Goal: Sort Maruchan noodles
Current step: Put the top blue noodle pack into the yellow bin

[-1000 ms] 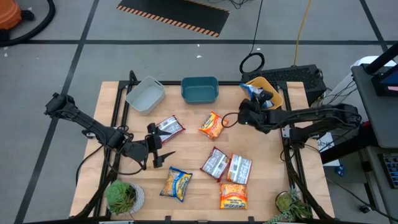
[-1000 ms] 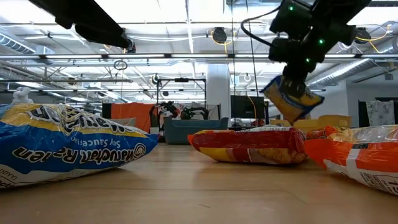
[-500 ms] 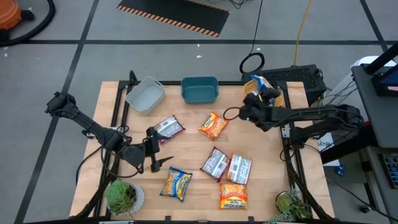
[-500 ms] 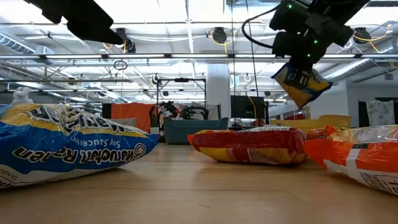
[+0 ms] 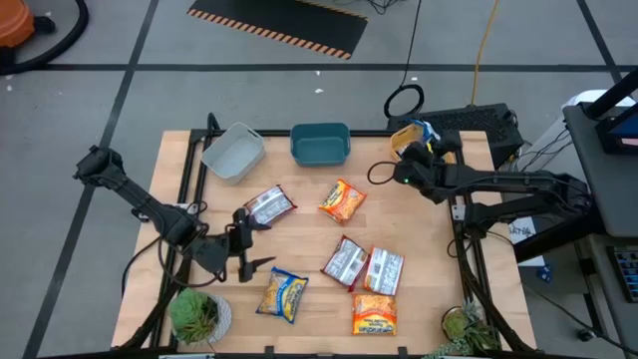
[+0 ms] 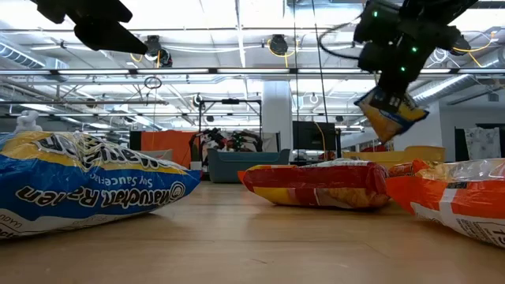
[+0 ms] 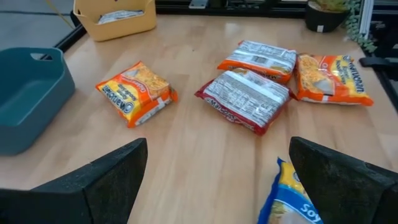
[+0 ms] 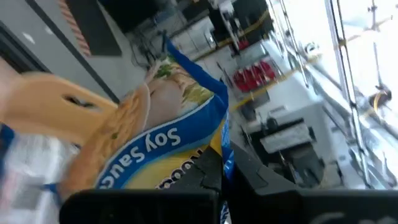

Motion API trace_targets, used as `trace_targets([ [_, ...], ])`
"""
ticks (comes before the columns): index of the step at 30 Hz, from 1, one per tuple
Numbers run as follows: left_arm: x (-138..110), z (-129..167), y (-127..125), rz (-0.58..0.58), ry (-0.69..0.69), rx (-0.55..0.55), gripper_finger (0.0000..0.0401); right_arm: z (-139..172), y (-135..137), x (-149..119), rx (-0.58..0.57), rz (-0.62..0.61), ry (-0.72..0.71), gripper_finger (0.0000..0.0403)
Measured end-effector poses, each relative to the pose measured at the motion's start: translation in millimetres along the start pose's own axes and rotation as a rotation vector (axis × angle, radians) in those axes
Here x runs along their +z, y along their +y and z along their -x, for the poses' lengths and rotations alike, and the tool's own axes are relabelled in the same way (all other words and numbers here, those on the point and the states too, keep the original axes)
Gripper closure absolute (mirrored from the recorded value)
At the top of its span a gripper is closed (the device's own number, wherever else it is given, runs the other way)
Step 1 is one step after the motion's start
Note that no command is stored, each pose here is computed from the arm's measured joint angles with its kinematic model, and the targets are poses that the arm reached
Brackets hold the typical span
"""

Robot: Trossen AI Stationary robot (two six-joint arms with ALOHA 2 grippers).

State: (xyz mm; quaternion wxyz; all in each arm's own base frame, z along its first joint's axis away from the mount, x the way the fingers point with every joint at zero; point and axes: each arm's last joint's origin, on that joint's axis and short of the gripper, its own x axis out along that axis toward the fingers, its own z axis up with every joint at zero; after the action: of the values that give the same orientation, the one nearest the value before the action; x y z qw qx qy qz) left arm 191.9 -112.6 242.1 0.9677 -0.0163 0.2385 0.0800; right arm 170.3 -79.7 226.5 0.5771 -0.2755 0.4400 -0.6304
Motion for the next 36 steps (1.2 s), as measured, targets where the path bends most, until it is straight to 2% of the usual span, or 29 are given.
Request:
trace_targets([
  [10, -1, 3, -4, 0.042, -0.002, -0.018, 0.0007, -16, 0, -28, 0.201, 0.009, 0.205, 0.0403],
  [14, 0, 2, -3, 0.049, -0.015, -0.011, 0.0007, -18, 0, -27, 0.196, -0.026, 0.21, 0.0403],
  [19, 3, 0, -1, 0.045, -0.031, -0.004, 0.0007, -18, 1, -23, 0.204, -0.129, 0.199, 0.0396],
  [24, 5, -1, 0, 0.033, -0.045, -0.001, 0.0007, -18, 3, -21, 0.261, -0.226, 0.21, 0.036],
  [29, 6, -1, 0, 0.018, -0.053, -0.004, 0.0007, -18, 4, -19, 0.255, -0.401, 0.223, 0.0304],
  [36, 7, -1, -1, 0.002, -0.054, -0.004, 0.0007, -17, 10, -9, 0.463, -0.545, 0.235, 0.024],
])
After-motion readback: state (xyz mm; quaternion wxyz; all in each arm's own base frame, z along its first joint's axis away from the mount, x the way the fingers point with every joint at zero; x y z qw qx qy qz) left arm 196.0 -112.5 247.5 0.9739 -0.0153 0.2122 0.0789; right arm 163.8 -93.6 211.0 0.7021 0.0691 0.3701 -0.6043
